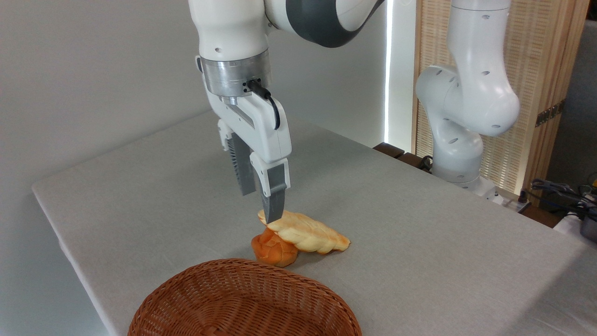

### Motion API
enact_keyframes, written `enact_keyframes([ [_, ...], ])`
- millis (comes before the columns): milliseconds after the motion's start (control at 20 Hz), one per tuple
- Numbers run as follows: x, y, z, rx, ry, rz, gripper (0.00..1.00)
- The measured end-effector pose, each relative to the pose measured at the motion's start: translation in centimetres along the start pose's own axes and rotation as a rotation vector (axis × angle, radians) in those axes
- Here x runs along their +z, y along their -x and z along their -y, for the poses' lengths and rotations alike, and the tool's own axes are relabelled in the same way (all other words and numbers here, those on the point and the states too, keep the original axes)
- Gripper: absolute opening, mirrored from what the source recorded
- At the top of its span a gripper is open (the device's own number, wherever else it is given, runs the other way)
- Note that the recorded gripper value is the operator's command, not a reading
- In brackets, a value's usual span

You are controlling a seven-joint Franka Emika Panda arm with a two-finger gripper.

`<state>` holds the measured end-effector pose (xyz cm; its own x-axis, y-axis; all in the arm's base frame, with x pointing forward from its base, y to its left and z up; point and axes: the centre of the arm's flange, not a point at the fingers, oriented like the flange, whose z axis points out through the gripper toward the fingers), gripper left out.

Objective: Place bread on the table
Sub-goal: 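Lower the bread roll onto the table beside the bun and open the gripper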

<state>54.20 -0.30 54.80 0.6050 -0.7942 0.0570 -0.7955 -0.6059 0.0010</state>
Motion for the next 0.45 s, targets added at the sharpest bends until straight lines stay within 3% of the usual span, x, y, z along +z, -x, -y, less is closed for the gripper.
enact_keyframes([
  [200, 0.27, -1.3, -0.57, -0.235, -0.016, -0.002, 1.0],
  [450, 0.36, -1.06, -0.28, -0.283, -0.024, 0.004, 1.0],
])
